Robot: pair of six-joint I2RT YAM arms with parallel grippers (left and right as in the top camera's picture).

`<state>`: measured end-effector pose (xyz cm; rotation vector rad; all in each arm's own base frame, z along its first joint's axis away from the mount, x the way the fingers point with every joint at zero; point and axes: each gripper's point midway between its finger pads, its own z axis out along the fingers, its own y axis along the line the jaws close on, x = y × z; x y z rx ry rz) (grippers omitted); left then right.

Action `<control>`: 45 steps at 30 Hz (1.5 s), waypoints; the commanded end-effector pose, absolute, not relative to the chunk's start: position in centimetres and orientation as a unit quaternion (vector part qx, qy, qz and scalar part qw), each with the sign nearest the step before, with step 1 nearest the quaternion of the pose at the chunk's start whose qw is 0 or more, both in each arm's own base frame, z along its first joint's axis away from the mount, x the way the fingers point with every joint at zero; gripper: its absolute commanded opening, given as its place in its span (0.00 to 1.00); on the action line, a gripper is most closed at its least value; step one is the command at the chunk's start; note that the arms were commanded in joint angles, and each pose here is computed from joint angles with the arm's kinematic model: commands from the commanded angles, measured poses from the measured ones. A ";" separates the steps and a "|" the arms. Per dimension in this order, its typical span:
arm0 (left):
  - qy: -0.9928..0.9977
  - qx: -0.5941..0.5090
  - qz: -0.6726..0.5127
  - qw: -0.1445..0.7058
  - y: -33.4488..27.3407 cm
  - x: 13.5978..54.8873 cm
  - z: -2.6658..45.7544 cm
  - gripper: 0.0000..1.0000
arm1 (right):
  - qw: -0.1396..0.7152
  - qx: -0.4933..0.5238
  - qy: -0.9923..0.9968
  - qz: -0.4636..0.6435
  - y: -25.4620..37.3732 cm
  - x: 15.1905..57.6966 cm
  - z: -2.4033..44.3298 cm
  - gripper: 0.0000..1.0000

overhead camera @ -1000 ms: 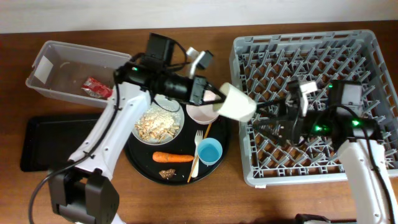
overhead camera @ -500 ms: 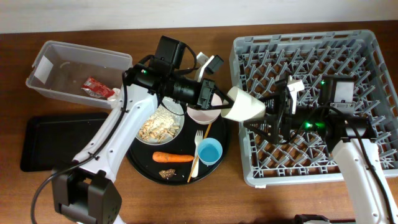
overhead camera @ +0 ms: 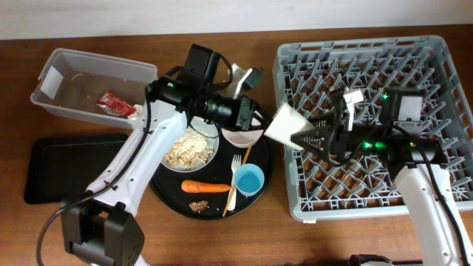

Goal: Sort waste into correct bins and load items into the dishwasher rack
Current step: 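Hand the white cup to the right gripper over the rack, then place the white cup upside down in the rack with the right gripper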

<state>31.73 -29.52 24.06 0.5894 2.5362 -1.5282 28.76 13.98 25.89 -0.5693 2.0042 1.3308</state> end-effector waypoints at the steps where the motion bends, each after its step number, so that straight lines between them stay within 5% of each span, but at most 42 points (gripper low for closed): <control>1: 0.956 0.102 -0.251 0.110 -20.8 35.9 17.6 0.37 | 0.293 -0.124 0.861 0.396 11.2 30.4 23.2 0.50; 4: 0.994 0.024 -0.056 0.096 -10.8 36.4 15.1 0.38 | 0.252 -0.034 0.937 0.241 5.7 29.3 24.8 0.50; 8: 0.996 -0.023 -0.016 0.084 -6.3 36.4 14.9 0.37 | 0.261 0.095 0.950 0.144 -2.7 27.4 28.3 0.50; 12: 0.996 -0.038 -0.013 0.074 -5.2 36.0 14.8 0.37 | 0.192 0.305 0.932 0.041 -13.5 25.3 25.0 0.50; 15: 0.996 -0.038 -0.013 0.074 -5.2 36.0 14.8 0.37 | 0.127 0.374 0.917 0.053 -18.1 26.1 21.2 0.50; 20: 0.997 -0.038 -0.013 0.071 -5.2 35.9 14.8 0.37 | 0.048 0.439 0.896 0.056 -22.6 25.7 15.4 0.50; 34: 0.997 -0.038 -0.012 0.065 -5.1 35.6 14.7 0.37 | 0.132 0.439 0.886 0.072 -24.1 28.4 19.6 0.50; 42: 0.997 -0.038 -0.012 0.065 -5.1 35.6 14.7 0.37 | 0.058 0.452 0.889 0.043 -25.3 27.1 15.3 0.51; 43: 0.997 -0.038 -0.012 0.064 -5.1 35.6 14.7 0.37 | 0.055 0.452 0.889 0.044 -25.4 27.1 15.1 0.59; 45: 0.997 -0.038 -0.012 0.064 -5.1 35.6 14.7 0.37 | 0.048 0.453 0.889 0.046 -25.4 27.2 14.5 0.99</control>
